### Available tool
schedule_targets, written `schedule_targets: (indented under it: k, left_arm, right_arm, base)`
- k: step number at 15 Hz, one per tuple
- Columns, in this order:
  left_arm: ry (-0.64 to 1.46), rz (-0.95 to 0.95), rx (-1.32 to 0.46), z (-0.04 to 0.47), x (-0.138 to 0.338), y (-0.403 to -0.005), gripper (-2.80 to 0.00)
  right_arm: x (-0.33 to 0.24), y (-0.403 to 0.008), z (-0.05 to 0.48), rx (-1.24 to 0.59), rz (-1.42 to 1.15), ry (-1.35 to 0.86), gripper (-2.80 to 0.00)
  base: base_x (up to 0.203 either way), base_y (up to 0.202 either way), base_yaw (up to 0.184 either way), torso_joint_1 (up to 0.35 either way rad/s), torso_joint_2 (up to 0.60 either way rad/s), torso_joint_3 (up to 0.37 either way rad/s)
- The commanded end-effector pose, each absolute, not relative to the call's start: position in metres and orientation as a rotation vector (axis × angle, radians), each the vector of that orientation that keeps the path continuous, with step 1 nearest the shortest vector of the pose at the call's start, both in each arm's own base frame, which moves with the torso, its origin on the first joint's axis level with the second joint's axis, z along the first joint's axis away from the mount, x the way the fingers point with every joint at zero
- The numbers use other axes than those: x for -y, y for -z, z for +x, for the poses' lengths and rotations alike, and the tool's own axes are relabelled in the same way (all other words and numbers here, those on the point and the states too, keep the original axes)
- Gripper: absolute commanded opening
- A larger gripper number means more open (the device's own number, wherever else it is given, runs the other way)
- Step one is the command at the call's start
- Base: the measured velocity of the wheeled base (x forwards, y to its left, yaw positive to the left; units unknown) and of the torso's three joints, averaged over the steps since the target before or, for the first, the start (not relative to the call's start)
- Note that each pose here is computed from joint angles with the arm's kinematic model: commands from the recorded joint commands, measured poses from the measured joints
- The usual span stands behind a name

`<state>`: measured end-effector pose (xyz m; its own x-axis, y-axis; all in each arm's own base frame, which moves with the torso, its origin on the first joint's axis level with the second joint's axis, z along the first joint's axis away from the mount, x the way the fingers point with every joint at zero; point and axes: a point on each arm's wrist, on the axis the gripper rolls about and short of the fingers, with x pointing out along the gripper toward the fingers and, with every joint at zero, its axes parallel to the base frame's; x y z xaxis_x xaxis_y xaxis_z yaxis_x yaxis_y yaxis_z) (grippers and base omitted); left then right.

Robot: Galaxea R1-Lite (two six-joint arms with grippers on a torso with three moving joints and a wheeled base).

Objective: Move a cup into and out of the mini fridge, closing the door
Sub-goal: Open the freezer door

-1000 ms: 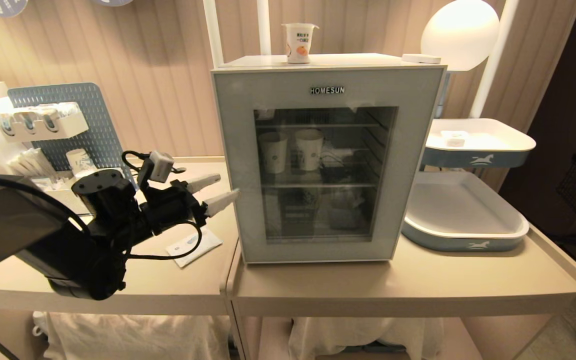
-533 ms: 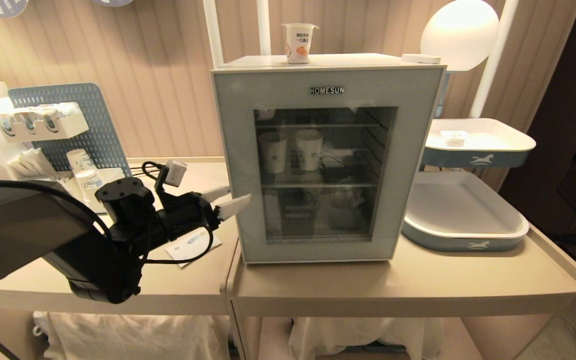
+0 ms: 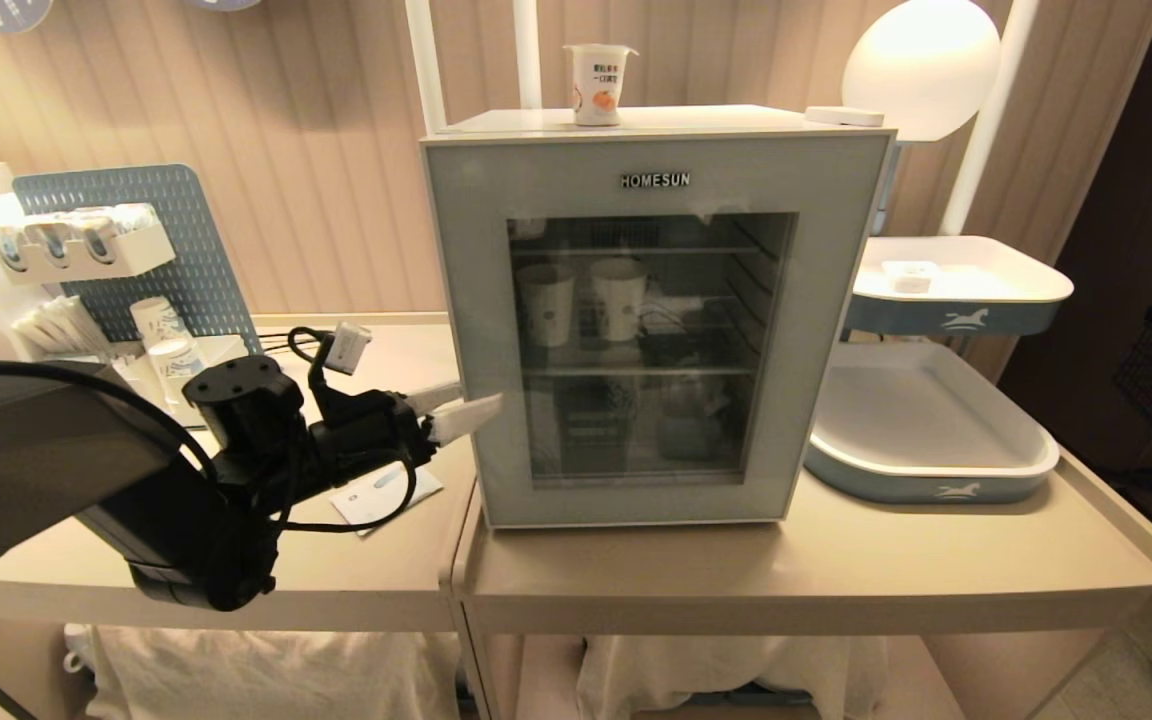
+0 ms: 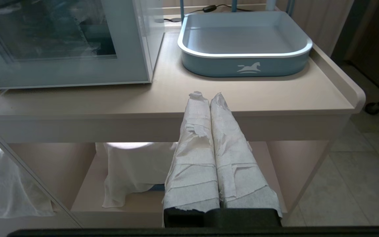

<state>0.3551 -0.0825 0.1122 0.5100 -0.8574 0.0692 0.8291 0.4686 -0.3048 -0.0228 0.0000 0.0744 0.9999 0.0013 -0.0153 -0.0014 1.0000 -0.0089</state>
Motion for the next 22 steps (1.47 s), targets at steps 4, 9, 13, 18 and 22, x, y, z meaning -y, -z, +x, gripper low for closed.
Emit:
schedule_targets:
  k: [4, 9, 13, 18, 22]
  left_arm:
    - [1.143, -0.277, -0.080, 0.348, 0.049, -0.125, 0.00]
    - [1.245, -0.261, -0.112, 0.338, 0.041, -0.128, 0.00]
    - [1.300, -0.279, -0.147, 0.338, 0.021, -0.135, 0.00]
    - [1.278, -0.292, -0.144, 0.345, 0.016, -0.133, 0.00]
    - [1.188, -0.335, -0.125, 0.360, 0.019, -0.135, 0.00]
  right_arm:
    - [0.000, -0.074, -0.023, -0.017, -0.009, -0.002, -2.80]
    - [0.000, -0.074, -0.023, -0.017, -0.009, -0.002, -2.80]
    - [0.000, -0.074, -0.023, -0.017, -0.009, -0.002, -2.80]
    - [0.000, -0.074, -0.023, -0.017, -0.009, -0.003, -2.80]
    - [0.000, -0.074, -0.023, -0.017, -0.009, -0.003, -2.80]
  base:
    - [0.000, 0.000, 0.000, 0.000, 0.00, 0.000]
    - [0.000, 0.000, 0.000, 0.000, 0.00, 0.000]
    - [0.000, 0.000, 0.000, 0.000, 0.00, 0.000]
    - [0.000, 0.000, 0.000, 0.000, 0.00, 0.000]
    - [0.000, 0.000, 0.000, 0.000, 0.00, 0.000]
